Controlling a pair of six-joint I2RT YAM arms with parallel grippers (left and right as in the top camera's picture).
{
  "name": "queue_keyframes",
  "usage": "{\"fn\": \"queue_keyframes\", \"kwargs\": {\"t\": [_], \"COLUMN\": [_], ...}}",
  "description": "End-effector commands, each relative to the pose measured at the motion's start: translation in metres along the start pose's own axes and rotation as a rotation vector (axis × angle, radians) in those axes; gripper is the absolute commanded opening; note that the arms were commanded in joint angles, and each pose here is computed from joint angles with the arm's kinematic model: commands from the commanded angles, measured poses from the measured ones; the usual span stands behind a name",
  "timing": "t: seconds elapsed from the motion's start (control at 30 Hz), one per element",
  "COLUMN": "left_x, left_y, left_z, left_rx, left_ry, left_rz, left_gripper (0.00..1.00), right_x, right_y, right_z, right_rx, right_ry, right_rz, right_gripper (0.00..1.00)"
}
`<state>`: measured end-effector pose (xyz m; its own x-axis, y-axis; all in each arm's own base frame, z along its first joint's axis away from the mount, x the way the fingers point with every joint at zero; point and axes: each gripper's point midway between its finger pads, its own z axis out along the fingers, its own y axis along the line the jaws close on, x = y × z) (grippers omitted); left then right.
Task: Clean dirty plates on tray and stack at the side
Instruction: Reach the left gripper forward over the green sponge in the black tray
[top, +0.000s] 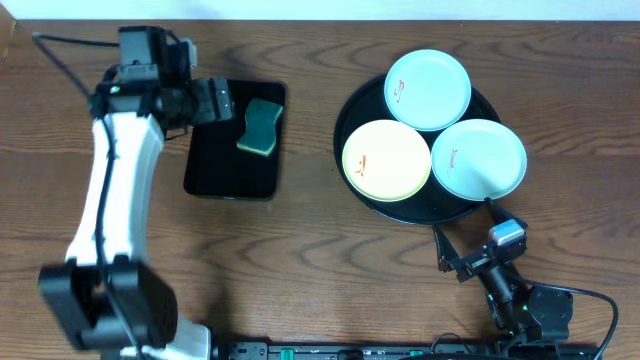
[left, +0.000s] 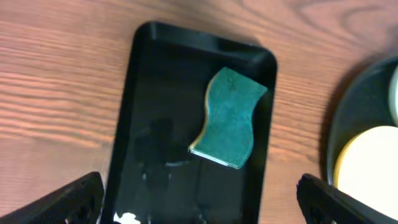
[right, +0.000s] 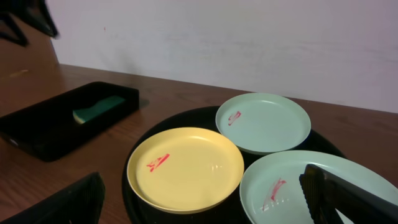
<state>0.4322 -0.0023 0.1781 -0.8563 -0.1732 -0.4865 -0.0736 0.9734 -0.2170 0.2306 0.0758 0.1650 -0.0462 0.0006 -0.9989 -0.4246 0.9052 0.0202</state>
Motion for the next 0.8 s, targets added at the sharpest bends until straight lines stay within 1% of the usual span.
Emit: {"fn": "queue_keyframes", "kwargs": {"t": [0.0,0.1,0.17,0.3,0.37,0.47,0.53,0.67,0.77], "left_x": [0.001,0.005,0.010,0.025,0.031,0.033,0.033,0.034,0.042], "left_y": [-0.004,-0.012,-0.013,-0.016,-0.020,-0.027,-0.027,-0.015,-0.014], "left_z": [0.026,0.045,0.060,0.084,0.094,0.102,0.108,0.120,0.131], "left_rx": [0.046,0.111,0.113,0.121,0.125,0.133,0.114,0.023,0.021], "left_ry": [0.038,0.062,0.087,0.149,0.171,0.174,0.170,0.176,0.201], "left_rz": [0.037,0.102,0.125,0.150,0.158,0.207,0.236,0.256,0.257], "left_gripper": [0.96,0.94,0.91,0.90,0.86,0.86,0.87,0.86,0.86], "right_x": [0.001,0.001,0.001,0.001,0.001,0.001,0.001,0.001,0.001], "right_y": [0.001,0.001,0.001,0.001,0.001,0.001,0.001,0.001,0.001], "right_z": [0.000,0.000,0.000,0.000,0.000,0.000,0.000,0.000,0.000], "right_rx": [-0.003,-0.003,-0.003,-0.003,-0.003,-0.003,-0.003,-0.003,-0.003], "right_ry": [0.001,0.001,0.001,0.001,0.001,0.001,0.001,0.001,0.001], "right_rz": [-0.011,-0.011,-0.011,-0.011,-0.011,-0.011,-0.011,-0.011,-0.011], "right_gripper": [0.99,0.99,0.99,0.99,0.99,0.99,0.99,0.99,0.99]}}
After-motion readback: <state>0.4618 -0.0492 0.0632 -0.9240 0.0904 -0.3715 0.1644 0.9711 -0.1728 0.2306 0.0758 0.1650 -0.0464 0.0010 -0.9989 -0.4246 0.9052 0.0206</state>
